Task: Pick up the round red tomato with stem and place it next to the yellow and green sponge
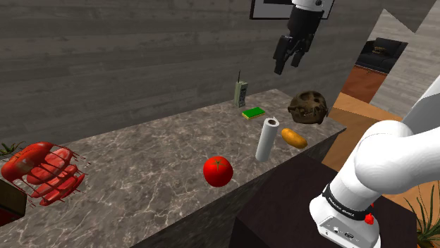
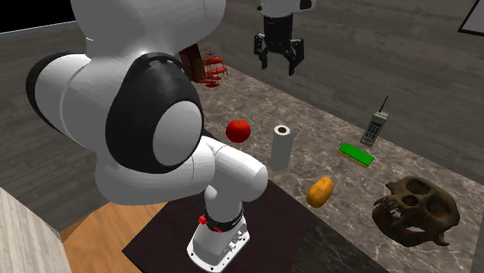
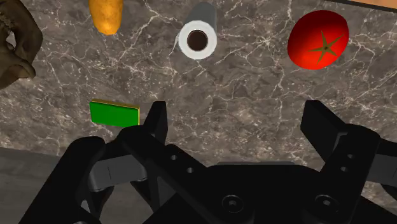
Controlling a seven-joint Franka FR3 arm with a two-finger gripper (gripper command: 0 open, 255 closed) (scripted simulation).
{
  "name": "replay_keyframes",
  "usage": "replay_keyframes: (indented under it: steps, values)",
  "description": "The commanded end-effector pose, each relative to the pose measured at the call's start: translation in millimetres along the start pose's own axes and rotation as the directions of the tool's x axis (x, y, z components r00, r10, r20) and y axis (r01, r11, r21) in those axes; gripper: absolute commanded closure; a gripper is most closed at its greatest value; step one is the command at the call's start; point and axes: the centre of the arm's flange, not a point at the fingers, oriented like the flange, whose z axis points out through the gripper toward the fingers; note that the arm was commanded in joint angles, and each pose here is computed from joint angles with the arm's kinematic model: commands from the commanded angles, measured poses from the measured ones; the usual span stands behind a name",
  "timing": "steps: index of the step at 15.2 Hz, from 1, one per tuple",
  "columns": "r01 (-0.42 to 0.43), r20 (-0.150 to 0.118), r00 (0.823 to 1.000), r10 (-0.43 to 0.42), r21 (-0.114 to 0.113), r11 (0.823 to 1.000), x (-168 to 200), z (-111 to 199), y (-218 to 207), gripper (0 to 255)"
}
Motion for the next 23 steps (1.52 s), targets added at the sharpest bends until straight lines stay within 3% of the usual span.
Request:
replay_keyframes:
  steps: [1, 3, 6, 8, 11, 14, 17, 20, 23]
  values:
    - [0.0, 0.0, 1.0, 0.0, 0.0, 1.0, 0, 0, 0, 0]
    - [-0.094, 0.0, 0.996, 0.094, -0.009, 0.996, -8, 19, -18, 0]
    - [-0.232, -0.001, 0.973, 0.232, -0.023, 0.972, -17, 47, -46, 0]
    - [-0.322, -0.003, 0.947, 0.322, -0.033, 0.946, -21, 66, -66, 0]
    - [-0.452, -0.008, 0.892, 0.452, -0.046, 0.891, -23, 95, -95, 0]
    - [-0.572, -0.014, 0.82, 0.572, -0.058, 0.818, -21, 124, -123, 0]
    - [-0.681, -0.022, 0.732, 0.681, -0.07, 0.729, -15, 154, -151, 0]
    - [-0.776, -0.032, 0.629, 0.777, -0.08, 0.625, -6, 184, -177, 0]
    - [-0.856, -0.042, 0.514, 0.857, -0.089, 0.509, 7, 215, -201, 0]
